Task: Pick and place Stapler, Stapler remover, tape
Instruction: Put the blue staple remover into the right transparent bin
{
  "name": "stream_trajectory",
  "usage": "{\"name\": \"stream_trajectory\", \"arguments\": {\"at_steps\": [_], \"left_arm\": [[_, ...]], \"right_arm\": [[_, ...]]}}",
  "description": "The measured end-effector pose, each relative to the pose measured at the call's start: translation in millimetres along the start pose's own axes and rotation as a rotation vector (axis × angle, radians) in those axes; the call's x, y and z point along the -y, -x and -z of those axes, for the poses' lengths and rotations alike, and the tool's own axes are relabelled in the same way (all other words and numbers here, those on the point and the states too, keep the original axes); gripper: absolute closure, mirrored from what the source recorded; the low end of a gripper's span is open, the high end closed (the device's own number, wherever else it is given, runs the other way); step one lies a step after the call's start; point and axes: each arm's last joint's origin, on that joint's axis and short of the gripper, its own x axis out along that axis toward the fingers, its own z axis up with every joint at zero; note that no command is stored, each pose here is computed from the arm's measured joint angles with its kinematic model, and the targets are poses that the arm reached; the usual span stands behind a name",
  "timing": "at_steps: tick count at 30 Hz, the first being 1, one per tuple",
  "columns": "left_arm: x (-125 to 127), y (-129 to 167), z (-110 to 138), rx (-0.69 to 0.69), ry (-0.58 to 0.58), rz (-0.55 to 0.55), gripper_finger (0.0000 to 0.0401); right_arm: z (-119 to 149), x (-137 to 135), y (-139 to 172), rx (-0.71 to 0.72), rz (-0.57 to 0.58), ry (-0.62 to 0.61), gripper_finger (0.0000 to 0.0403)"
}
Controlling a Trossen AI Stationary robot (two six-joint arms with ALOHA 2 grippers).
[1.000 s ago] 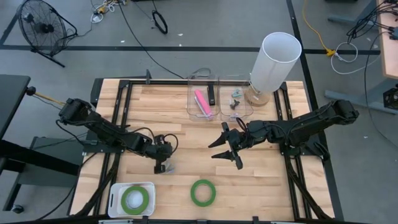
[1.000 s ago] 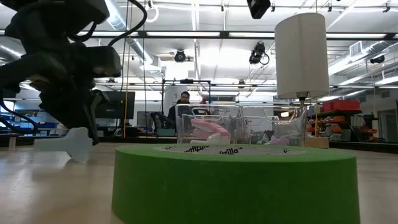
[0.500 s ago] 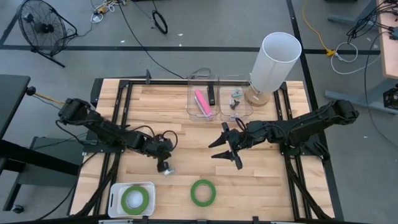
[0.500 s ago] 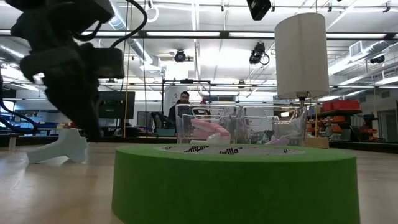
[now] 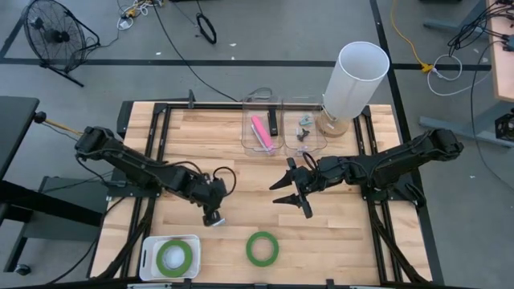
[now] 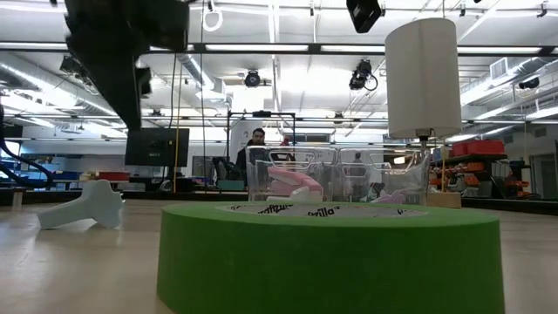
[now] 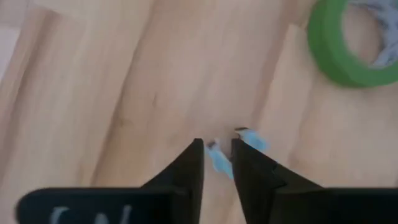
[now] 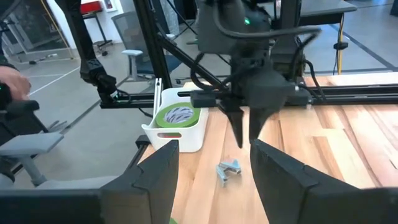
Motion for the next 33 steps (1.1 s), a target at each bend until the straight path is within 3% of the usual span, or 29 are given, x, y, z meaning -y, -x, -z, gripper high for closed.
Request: {"name": "stream_trajectory", "arguments": {"at_steps": [6,15,33], "left_arm": [[21.9,7.1,13.9,-0.013,0.114,-0.006,0.0254],[40.0,-9.9,32.9,-0.061,0.157,-0.045,0.0184],[41.0,-49.4,37.8,-0.094,0.162,-0.164,0.0176]], "right_arm": [[0.1,-0.1,0.0,-0.001,-0.001,-0.016,0.0206],[0.1,0.0,0.0,-0.001,0.0,-0.018,0.0206],[0.0,0.0,0.0,0.0,0.0,-0.019,0.0206]]}}
